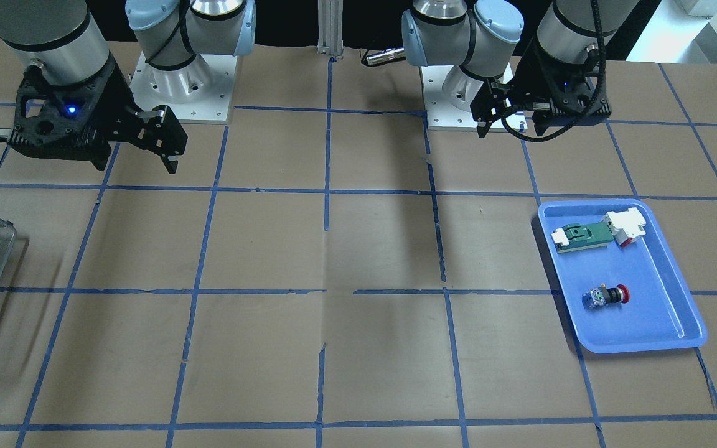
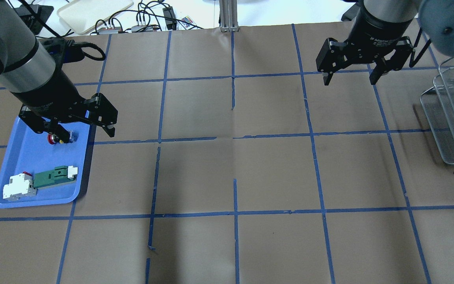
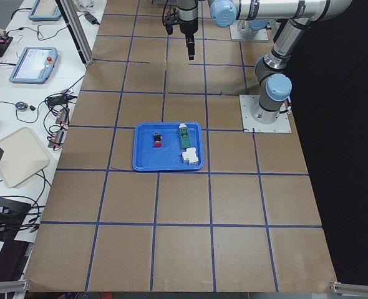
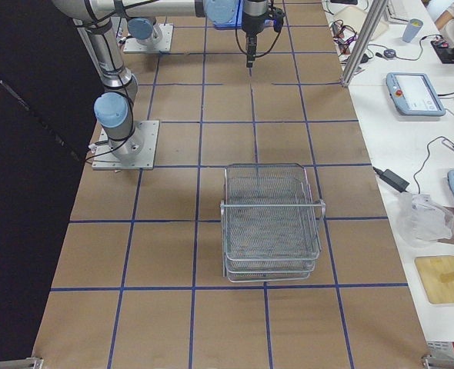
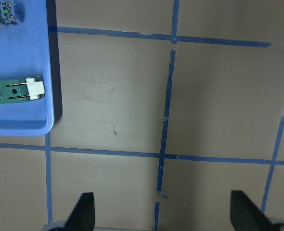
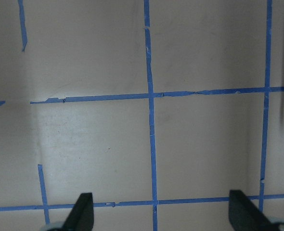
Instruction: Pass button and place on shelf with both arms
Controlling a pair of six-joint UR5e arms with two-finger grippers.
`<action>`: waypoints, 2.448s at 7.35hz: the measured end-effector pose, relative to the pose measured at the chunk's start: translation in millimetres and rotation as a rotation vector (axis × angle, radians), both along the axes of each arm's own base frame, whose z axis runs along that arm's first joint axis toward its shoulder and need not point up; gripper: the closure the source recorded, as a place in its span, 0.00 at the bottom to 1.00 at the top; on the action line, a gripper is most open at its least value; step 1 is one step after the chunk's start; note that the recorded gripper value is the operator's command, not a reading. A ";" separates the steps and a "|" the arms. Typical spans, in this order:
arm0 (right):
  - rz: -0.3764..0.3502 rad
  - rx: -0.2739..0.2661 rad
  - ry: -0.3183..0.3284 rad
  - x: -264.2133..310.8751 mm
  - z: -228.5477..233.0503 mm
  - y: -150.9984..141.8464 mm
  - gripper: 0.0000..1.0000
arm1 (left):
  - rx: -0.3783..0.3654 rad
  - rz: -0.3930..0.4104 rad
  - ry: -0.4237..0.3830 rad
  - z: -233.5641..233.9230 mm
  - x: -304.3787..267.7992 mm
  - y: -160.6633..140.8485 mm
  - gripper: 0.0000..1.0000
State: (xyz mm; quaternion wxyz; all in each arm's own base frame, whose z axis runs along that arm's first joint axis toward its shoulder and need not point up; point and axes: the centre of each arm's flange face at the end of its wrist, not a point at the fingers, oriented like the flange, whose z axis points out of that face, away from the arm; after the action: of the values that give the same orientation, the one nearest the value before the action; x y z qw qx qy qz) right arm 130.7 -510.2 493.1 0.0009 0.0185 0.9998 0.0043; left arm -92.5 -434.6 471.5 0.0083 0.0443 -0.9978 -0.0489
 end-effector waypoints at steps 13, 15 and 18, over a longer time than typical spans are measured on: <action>-0.002 -0.004 -0.007 0.7 2.2 1.4 0.00 | -0.099 1.058 -0.056 -71.1 279.0 -61.2 0.00; -0.002 -0.004 -0.008 0.7 2.3 1.5 0.00 | -0.029 1.270 0.054 -108.9 325.6 -70.8 0.00; -0.001 -0.004 -0.007 1.0 1.9 1.3 0.00 | 0.078 1.447 0.236 -165.7 374.5 -90.4 0.00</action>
State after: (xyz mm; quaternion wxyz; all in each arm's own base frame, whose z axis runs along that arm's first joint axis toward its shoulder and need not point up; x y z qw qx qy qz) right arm 131.6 -508.9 495.1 0.0045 0.0189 0.9998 0.0025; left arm 282.0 -525.0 305.8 0.1444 0.6868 -0.7088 -0.0711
